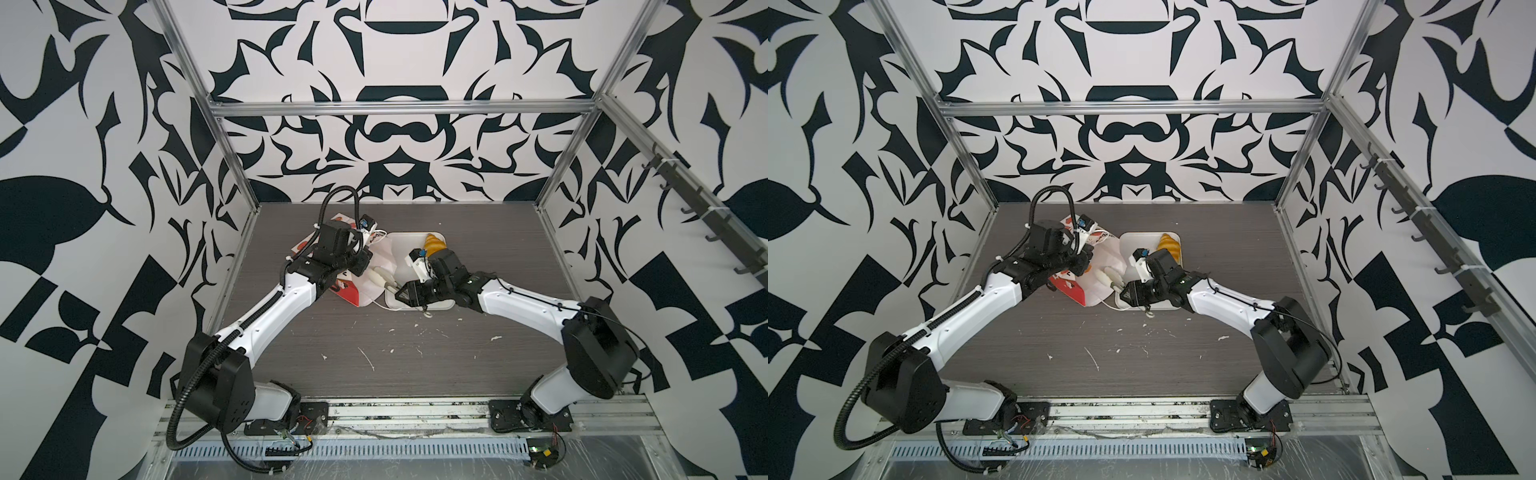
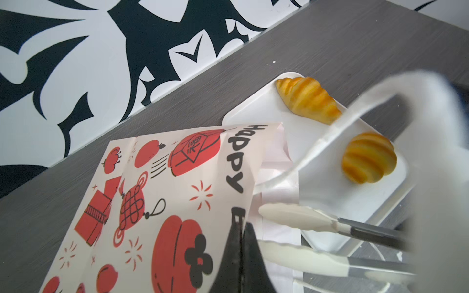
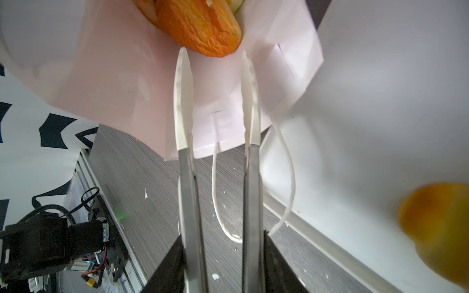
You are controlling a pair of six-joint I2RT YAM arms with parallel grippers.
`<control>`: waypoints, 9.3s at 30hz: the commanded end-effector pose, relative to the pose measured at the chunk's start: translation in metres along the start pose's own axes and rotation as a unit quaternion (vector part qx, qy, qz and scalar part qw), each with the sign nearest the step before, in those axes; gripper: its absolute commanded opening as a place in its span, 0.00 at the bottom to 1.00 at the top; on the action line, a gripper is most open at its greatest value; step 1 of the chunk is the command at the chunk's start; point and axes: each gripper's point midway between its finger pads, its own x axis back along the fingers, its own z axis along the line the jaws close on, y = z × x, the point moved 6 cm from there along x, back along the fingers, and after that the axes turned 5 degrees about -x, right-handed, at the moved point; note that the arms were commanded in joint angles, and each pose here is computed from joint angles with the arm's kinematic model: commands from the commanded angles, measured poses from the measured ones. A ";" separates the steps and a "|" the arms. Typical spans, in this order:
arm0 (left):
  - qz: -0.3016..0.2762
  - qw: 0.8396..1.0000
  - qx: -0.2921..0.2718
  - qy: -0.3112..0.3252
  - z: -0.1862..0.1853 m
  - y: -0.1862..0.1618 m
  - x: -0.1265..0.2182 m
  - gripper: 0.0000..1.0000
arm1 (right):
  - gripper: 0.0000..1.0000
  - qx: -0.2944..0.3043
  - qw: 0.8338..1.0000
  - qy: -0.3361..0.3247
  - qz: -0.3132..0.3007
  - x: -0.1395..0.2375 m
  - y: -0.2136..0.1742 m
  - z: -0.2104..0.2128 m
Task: Take the fake bread out of the paper bag
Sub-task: 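Move the open tongs back into the bag mouth with the right gripper, then pinch the orange bread inside the bag with the tongs, then pull the orange bread out of the bag mouth with the tongs, then carry the orange bread over the white tray with the right gripper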
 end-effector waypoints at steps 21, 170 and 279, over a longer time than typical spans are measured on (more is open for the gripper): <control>-0.025 0.998 -0.059 -0.023 -0.007 -0.003 -0.001 0.00 | 0.53 0.181 0.974 -0.105 -0.092 -0.032 0.039 0.028; -0.032 0.999 -0.028 -0.007 -0.004 -0.007 -0.017 0.00 | 0.54 0.220 0.966 -0.134 -0.005 -0.004 0.000 0.011; -0.031 0.988 0.068 0.133 0.038 -0.001 -0.035 0.00 | 0.25 0.250 0.932 -0.258 -0.055 0.096 -0.022 0.031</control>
